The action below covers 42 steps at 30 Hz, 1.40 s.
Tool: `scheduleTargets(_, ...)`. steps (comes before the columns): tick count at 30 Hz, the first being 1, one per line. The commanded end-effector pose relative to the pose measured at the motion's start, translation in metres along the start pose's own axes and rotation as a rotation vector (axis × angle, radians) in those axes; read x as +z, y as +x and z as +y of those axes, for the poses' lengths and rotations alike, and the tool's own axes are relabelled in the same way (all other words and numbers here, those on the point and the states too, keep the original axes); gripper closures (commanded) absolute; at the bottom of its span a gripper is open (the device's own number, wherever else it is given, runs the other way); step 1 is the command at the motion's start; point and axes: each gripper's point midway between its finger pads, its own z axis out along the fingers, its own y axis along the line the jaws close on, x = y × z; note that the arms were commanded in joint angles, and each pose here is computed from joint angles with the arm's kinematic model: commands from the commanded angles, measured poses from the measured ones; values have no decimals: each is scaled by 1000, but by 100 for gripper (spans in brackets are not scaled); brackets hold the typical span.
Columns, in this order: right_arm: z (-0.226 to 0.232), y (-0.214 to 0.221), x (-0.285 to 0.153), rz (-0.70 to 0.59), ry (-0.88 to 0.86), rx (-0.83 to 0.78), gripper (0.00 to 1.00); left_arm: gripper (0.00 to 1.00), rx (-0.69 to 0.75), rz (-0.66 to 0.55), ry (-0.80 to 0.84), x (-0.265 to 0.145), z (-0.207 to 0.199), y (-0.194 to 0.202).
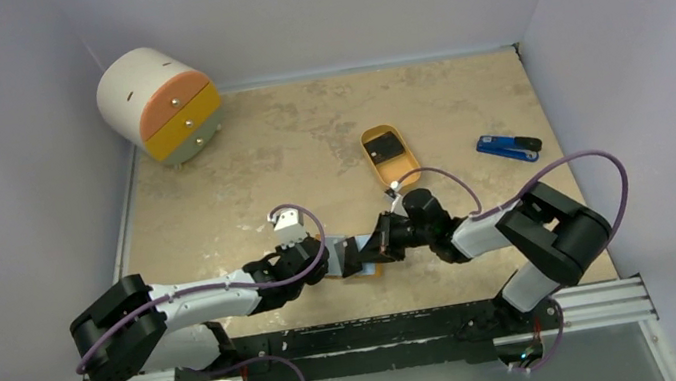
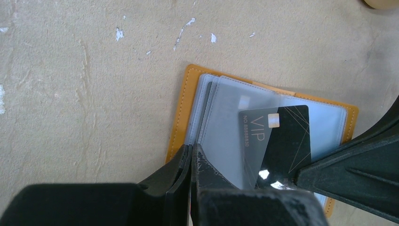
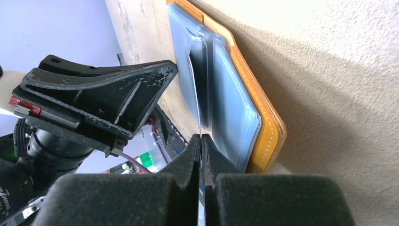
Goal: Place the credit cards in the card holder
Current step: Insert the credit card into the card holder.
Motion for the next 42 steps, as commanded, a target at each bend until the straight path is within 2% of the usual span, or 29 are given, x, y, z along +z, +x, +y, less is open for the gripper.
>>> scheduleTargets(1,4,-9,0,-66,-13,12,100,100,17,54,-40,-2,18,16)
scheduleTargets(12,-11,-10,-5,-114,34,53,100,100,12,59,-37,0,17,18)
scheduleTargets(29,-3,-17,2,-151,14,109,100,100,-4,69,-19,0,14,20)
scheduleTargets(42,7,-2,27,-93,15,81,100,100,-16,74,10,-1,8,21)
